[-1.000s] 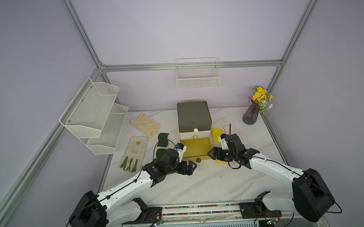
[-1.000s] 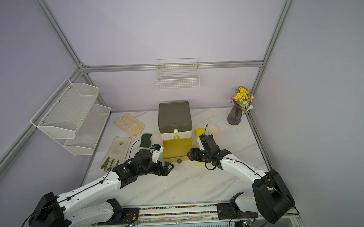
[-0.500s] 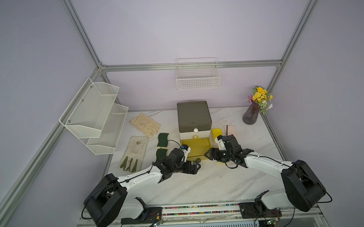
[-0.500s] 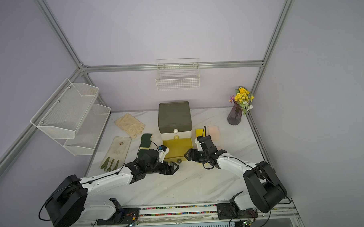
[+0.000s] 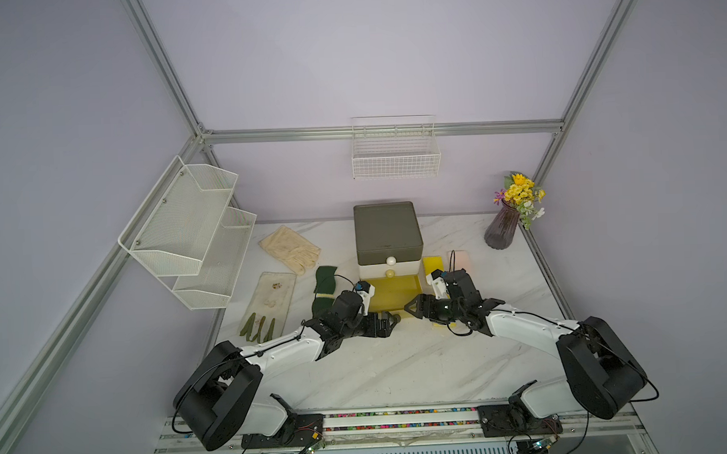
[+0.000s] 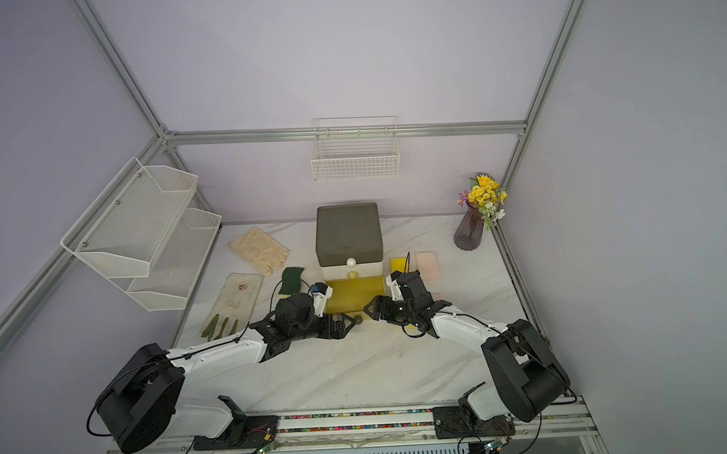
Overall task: Take the sponge out of the drawer
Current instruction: Close the drawer in the storage box.
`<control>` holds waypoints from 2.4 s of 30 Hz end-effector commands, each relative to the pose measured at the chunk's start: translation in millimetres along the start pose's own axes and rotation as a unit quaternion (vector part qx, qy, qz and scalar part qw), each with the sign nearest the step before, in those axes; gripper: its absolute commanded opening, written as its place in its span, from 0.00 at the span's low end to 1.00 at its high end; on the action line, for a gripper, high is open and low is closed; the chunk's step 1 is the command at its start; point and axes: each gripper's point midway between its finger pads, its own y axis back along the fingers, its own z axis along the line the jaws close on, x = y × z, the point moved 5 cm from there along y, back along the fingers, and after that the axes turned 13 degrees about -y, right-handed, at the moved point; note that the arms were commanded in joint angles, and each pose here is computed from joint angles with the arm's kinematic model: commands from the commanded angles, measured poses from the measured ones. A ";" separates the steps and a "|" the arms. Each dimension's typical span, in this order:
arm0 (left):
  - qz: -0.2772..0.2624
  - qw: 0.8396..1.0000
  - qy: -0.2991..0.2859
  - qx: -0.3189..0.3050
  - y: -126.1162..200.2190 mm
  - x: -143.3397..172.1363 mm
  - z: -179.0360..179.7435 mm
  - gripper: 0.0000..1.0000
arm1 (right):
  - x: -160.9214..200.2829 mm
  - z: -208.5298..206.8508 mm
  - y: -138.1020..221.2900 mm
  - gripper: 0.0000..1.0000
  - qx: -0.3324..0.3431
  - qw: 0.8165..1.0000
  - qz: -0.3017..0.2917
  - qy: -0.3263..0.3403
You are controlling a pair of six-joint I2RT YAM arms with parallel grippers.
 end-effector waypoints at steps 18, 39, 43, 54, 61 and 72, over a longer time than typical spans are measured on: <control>-0.049 0.998 -0.036 -0.017 -10.3 -39.2 17.2 0.98 | -28.5 28.2 -17.5 0.76 -0.054 0.997 -0.043 0.037; -0.064 0.996 -0.055 -0.024 -21.7 -64.0 29.5 0.97 | -53.1 26.1 -39.3 0.76 -0.064 0.988 -0.108 0.091; -0.076 0.995 -0.059 -0.021 -10.2 -64.9 25.5 0.97 | -55.4 28.1 -36.9 0.76 -0.078 0.984 -0.128 0.100; -0.157 0.984 -0.056 -0.065 60.2 -60.9 20.6 0.99 | -56.0 25.3 -40.6 0.77 -0.100 0.977 -0.156 0.108; -0.197 0.974 -0.050 -0.096 88.7 -55.7 24.2 1.00 | -44.1 29.9 -58.0 0.77 -0.120 0.977 -0.145 0.104; -0.195 0.974 -0.050 -0.102 87.4 -53.1 26.6 1.00 | -32.1 27.6 -73.7 0.80 -0.140 0.974 -0.161 0.072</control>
